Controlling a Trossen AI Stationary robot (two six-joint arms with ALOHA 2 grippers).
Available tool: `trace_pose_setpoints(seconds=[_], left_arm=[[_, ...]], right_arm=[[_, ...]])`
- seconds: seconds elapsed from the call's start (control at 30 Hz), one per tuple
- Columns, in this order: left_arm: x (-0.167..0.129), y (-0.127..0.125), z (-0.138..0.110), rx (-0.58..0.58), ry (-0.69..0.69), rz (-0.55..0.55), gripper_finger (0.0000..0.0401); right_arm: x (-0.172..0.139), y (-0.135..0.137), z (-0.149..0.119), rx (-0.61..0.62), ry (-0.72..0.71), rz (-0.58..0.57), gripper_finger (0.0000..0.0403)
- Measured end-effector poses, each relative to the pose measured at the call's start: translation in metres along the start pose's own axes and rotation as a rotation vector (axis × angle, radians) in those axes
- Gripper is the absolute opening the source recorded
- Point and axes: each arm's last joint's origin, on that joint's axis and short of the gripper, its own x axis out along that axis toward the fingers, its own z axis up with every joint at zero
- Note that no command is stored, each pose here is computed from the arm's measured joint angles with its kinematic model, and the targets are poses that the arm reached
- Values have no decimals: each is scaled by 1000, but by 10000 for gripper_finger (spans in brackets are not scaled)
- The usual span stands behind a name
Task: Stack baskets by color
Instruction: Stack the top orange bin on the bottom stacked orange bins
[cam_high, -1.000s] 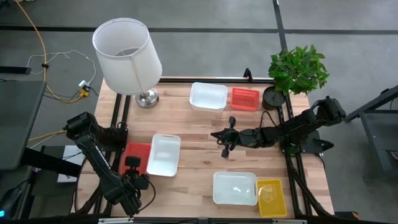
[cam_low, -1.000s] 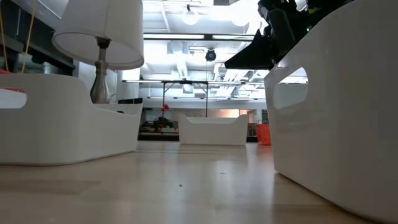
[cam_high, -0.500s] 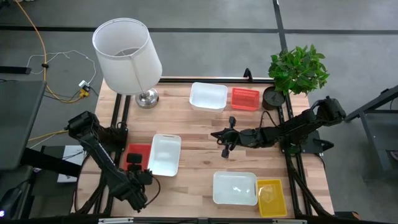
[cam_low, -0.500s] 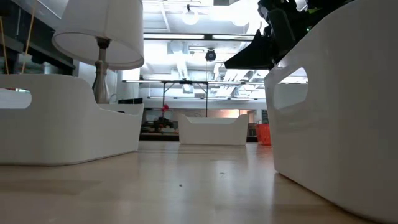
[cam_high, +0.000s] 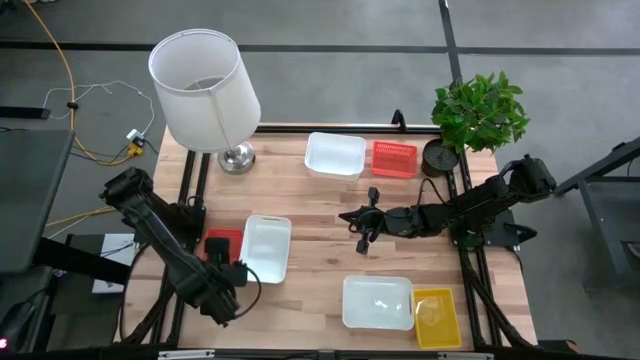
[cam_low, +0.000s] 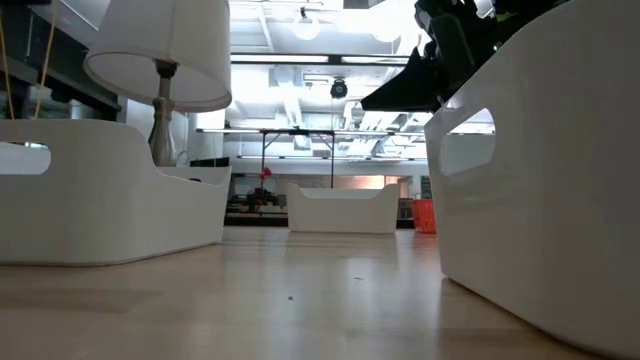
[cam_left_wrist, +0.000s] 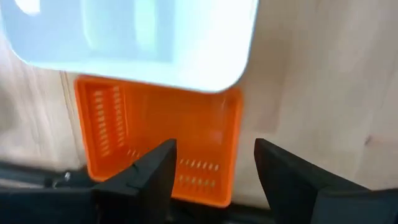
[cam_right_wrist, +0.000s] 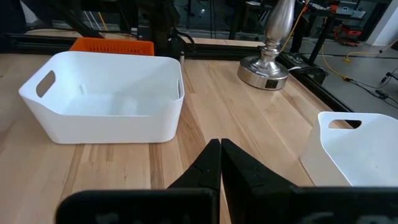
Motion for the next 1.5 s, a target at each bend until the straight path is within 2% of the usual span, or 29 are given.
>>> trace_pose_setpoints(seconds=[0.17,0.33,0.43,0.67,0.77,0.9,1.07,1.17,1.27,1.5], left_arm=[[-8,-7,-10,-1,-151,29,192],[-15,-19,-18,33,-402,108,165],[-17,-15,-17,35,-528,129,142],[13,16,6,35,-710,-18,86],[26,37,16,45,-824,-16,70],[37,73,28,10,-1042,-9,59],[55,113,30,-2,-1350,-175,53],[66,127,25,-32,-1493,-233,49],[75,132,20,-93,-1544,-222,45],[81,132,16,-175,-1523,-146,44]], right_arm=[[0,0,-1,-3,7,0,0],[0,0,-1,-4,7,0,0],[0,0,-1,-3,7,0,0],[0,1,-1,23,7,10,0],[0,1,-1,23,7,22,0],[0,2,-1,24,7,52,0],[0,2,-1,24,6,52,0],[0,2,0,25,4,52,0],[0,2,0,25,4,52,0],[0,1,0,57,-1,43,0]])
